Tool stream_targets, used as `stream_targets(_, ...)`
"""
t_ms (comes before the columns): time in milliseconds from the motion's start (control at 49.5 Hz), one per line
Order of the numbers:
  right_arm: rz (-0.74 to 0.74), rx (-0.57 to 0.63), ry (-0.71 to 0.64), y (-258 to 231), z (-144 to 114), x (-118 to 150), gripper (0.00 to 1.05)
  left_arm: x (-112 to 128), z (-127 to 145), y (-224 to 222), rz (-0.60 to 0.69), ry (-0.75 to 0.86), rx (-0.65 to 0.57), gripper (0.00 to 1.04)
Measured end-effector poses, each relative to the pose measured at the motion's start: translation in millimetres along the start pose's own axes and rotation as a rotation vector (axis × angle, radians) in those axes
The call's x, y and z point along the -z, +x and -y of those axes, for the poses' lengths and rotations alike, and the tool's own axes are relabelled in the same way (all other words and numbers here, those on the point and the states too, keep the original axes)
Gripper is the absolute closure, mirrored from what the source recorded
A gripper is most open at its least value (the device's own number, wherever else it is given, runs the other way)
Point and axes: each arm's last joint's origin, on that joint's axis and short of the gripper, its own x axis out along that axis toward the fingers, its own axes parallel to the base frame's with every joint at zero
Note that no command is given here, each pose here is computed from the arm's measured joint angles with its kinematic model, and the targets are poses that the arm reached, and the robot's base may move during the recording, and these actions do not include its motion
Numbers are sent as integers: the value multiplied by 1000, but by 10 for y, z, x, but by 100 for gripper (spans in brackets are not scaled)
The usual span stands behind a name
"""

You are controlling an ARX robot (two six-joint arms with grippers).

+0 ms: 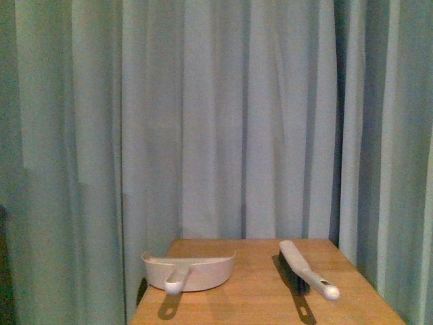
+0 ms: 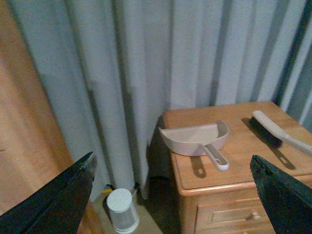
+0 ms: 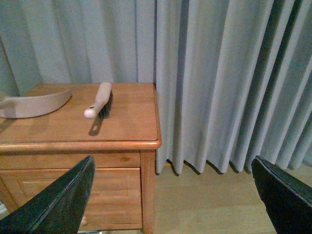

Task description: Clean up trash

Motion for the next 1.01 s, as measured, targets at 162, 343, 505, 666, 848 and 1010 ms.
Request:
stream_targets(162,0,0,0,0,0,0,8,-70,299,617,-123,36,186,8)
stream_targets(343,0,0,0,0,0,0,8,125,630,1169,-223,49,258,8)
stream_targets(505,0,0,0,0,0,0,8,362,884,1641,-318,46,287,8)
stream_targets(666,0,0,0,0,0,0,8,729,1262,2217,-413,19,319,8)
stream_targets(848,0,0,0,0,0,0,8,1066,1494,2718,-502,14,324,8)
stream_targets(1010,0,0,0,0,0,0,8,1160,1556,3078,-579,41,306,8)
